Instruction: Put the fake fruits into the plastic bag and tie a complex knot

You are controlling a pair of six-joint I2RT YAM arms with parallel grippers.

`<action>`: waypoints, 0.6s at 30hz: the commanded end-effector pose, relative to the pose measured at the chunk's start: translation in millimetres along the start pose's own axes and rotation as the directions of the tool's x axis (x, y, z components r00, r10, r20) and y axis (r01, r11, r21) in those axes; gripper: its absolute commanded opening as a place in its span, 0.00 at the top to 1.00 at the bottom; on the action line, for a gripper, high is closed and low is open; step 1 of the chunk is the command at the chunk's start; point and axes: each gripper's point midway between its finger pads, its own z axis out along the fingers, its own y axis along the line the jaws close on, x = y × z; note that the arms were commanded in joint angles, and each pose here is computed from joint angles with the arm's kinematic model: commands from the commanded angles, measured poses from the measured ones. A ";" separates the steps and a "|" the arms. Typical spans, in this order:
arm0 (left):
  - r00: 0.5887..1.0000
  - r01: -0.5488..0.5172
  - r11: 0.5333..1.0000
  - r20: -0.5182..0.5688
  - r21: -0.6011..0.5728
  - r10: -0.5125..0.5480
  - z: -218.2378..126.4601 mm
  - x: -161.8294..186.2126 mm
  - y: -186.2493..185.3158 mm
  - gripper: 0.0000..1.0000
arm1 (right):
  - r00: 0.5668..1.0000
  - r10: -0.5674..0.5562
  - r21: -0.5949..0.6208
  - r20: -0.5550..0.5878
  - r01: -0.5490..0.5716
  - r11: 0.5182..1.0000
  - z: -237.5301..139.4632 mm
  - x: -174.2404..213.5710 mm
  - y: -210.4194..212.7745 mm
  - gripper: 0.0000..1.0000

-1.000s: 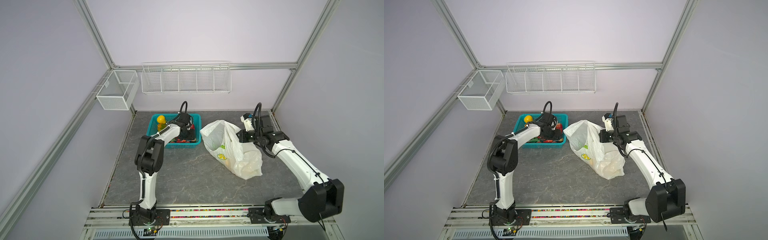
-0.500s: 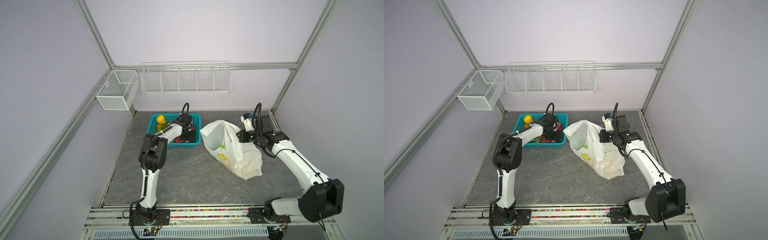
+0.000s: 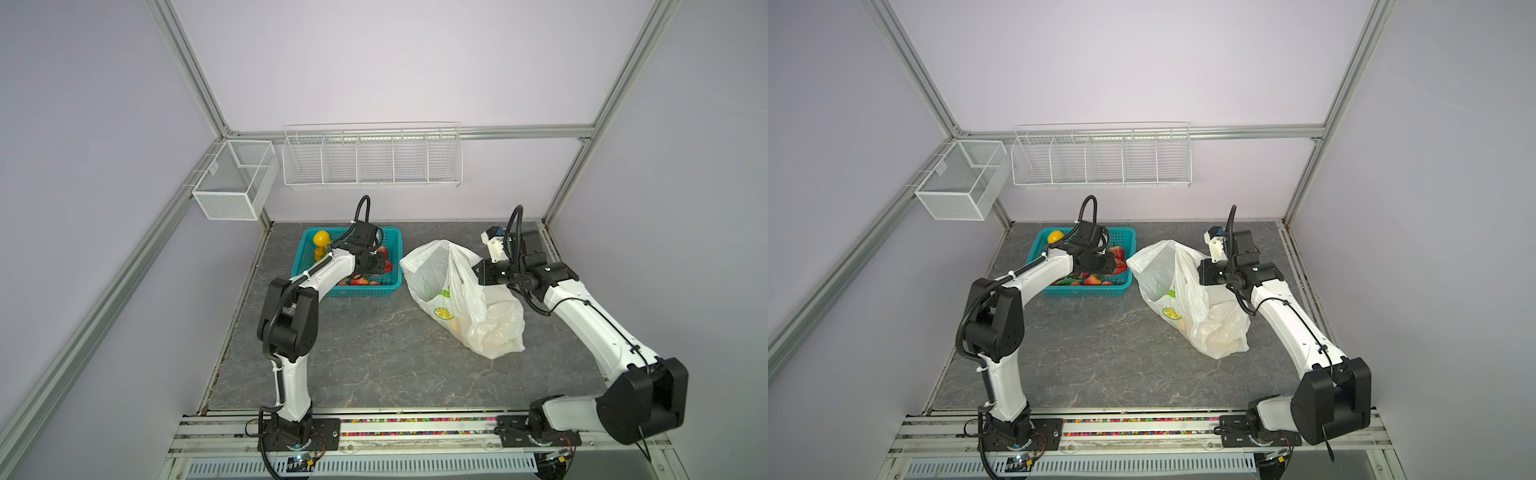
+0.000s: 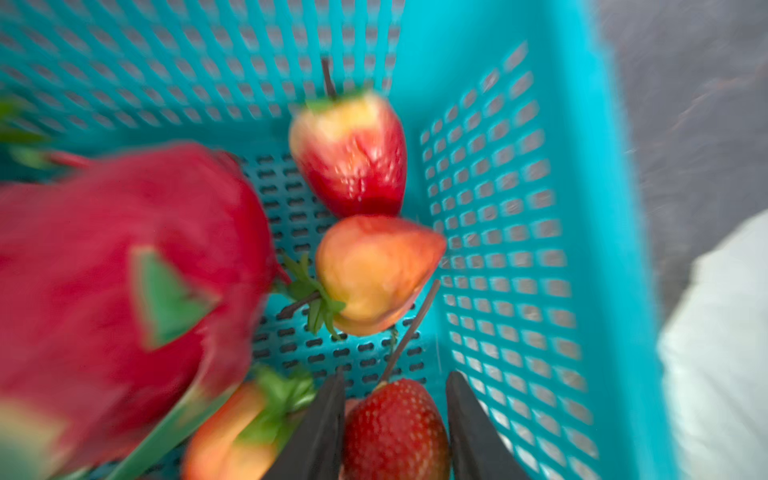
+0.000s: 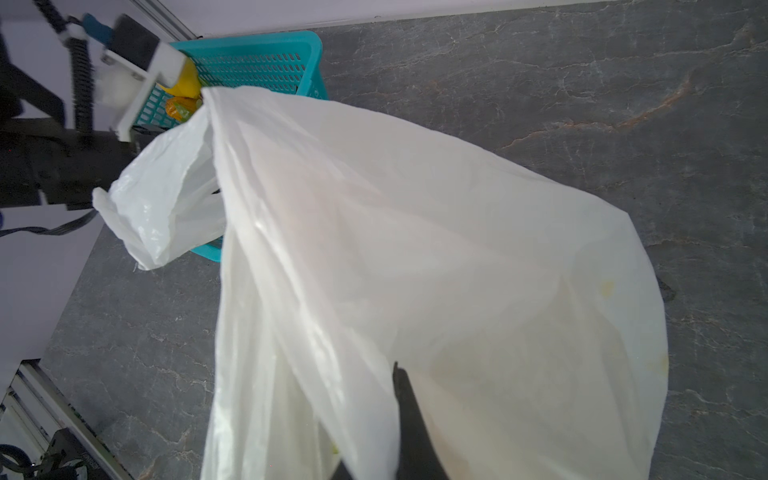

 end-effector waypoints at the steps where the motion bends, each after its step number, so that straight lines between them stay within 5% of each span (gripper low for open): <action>1: 0.997 0.012 1.000 0.076 -0.028 -0.010 -25.3 -8.1 5.0 0.62 | 1.000 -0.014 0.000 0.012 0.014 1.000 -1.3 -5.3 -1.0 0.91; 14: 0.971 -0.028 0.977 0.236 0.209 -0.023 -113.8 62.0 -52.6 0.64 | 1.000 -0.008 -0.001 0.012 0.008 1.000 0.3 -5.5 -1.4 0.91; 18: 0.956 0.039 0.993 0.285 0.111 -0.069 -108.1 58.6 -36.1 0.62 | 1.000 -0.006 -0.003 0.013 0.006 1.000 1.5 -5.0 -1.2 0.91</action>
